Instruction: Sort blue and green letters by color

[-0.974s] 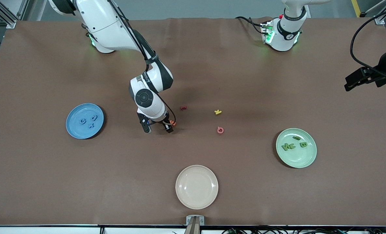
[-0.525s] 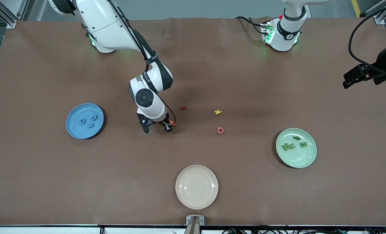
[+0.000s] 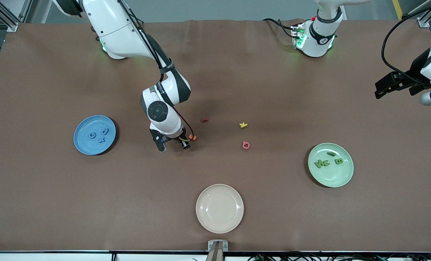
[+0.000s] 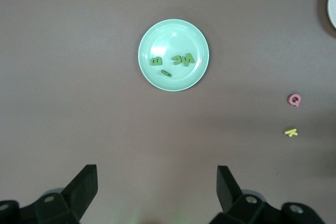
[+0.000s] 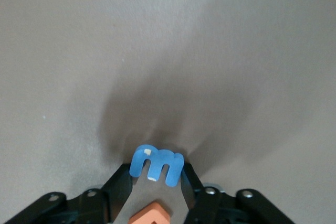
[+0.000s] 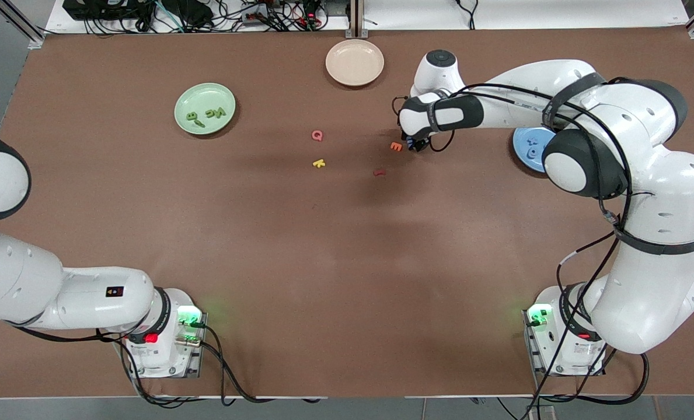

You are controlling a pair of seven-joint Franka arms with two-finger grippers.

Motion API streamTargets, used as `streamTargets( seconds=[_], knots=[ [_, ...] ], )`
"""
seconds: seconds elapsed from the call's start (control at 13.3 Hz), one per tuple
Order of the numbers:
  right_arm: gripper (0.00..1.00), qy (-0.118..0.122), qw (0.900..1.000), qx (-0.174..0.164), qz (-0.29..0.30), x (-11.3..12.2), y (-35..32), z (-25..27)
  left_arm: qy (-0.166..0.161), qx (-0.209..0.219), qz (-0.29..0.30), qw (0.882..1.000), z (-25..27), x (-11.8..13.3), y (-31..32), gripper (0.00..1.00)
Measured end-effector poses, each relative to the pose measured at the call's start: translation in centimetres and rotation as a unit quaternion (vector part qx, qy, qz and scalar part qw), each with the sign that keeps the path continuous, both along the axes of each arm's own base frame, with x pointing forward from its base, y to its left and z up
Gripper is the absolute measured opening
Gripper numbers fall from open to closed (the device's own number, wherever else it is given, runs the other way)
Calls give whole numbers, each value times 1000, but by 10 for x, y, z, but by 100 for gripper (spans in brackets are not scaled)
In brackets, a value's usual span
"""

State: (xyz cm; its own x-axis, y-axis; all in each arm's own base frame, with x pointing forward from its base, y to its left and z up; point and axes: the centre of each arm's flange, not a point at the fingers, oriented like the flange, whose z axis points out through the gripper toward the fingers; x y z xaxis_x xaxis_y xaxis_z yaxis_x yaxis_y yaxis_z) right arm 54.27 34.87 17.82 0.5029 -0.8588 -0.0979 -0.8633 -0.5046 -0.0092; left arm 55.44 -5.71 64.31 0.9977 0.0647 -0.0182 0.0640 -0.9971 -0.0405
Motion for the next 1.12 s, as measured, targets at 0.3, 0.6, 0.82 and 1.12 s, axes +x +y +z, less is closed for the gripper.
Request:
streamTargets(
  seconds=[0.3, 0.6, 0.82, 1.12],
  knots=[
    [41, 25, 996, -1, 83, 31, -64, 29, 1, 0, -1, 1000, -1, 0, -1, 100],
    [41, 18, 983, 13, 184, 41, -144, 70, 4, 0, -1, 1000, -4, 1, -1, 100],
    [41, 21, 966, 23, 255, 25, -208, 77, 5, 0, -1, 1000, -5, 2, -1, 100],
    [41, 31, 934, 19, 355, 6, -282, 70, 6, 0, -1, 1000, -8, 4, -1, 100]
  ],
)
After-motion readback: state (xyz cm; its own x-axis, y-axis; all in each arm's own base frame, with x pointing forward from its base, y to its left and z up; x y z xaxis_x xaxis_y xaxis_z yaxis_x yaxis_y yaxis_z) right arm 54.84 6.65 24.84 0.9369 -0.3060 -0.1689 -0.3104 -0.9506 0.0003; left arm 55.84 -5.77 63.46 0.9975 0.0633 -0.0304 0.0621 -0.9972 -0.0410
